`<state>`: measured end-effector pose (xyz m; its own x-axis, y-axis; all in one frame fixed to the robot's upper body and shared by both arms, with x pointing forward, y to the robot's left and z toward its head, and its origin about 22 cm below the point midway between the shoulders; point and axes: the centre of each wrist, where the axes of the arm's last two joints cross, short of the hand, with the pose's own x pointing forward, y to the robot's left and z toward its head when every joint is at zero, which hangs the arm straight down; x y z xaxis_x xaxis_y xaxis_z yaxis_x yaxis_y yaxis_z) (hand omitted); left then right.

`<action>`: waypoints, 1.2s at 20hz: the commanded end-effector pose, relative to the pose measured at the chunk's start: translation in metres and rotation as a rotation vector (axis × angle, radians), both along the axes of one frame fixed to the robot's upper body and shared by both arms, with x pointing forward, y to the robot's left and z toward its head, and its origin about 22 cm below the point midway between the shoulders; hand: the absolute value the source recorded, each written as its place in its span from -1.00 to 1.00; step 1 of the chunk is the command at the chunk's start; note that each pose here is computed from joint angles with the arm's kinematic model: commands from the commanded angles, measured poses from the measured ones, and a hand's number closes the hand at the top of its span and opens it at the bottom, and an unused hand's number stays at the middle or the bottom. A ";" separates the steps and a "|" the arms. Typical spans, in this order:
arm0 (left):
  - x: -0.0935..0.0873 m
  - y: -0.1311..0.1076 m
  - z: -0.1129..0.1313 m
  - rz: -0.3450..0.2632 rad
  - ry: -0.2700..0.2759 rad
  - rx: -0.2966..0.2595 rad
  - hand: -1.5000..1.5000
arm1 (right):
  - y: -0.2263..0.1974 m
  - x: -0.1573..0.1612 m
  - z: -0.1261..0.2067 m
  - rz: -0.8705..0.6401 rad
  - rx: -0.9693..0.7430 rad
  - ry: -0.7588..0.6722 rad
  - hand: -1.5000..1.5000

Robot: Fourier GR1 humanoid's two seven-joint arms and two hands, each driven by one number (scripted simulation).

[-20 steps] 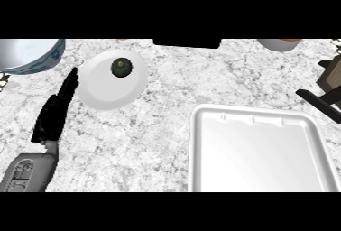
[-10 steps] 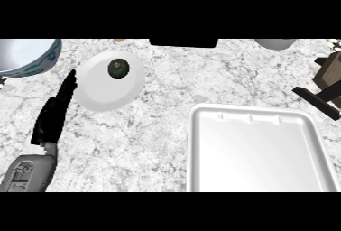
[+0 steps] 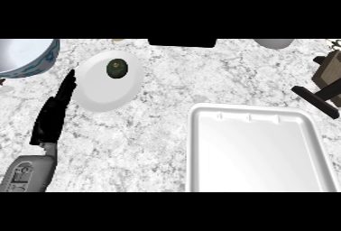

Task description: Pick the cupcake from the tray and place it in the tiered basket

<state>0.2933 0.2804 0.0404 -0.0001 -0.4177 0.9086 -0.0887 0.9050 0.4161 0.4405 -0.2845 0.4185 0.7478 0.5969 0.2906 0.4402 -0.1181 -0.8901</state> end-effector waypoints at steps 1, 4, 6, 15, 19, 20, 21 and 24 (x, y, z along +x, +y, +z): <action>-0.007 0.002 -0.013 0.005 0.003 -0.005 0.00 | -0.026 -0.001 -0.008 -0.110 -0.097 0.119 1.00; 0.000 0.001 0.008 -0.004 0.012 -0.004 0.00 | -0.056 -0.014 0.004 -0.133 -0.088 0.121 1.00; -0.011 0.009 -0.011 0.009 0.012 -0.018 0.00 | -0.063 -0.014 -0.003 -0.124 -0.100 0.136 1.00; -0.003 0.007 0.002 0.005 0.008 -0.003 0.00 | -0.099 -0.020 -0.022 0.012 0.028 0.129 1.00; -0.001 0.018 0.003 0.010 -0.009 0.005 0.00 | -0.113 -0.022 -0.037 0.044 0.097 0.136 1.00; -0.001 0.005 0.000 0.012 0.020 -0.004 0.00 | -0.125 -0.022 -0.053 0.046 0.135 0.152 1.00; -0.005 0.002 -0.003 0.007 0.008 0.000 0.00 | -0.109 -0.018 -0.039 0.060 0.194 0.149 1.00; -0.005 0.000 -0.008 0.015 0.008 -0.023 0.00 | -0.131 -0.023 -0.060 -0.014 0.384 0.041 -1.00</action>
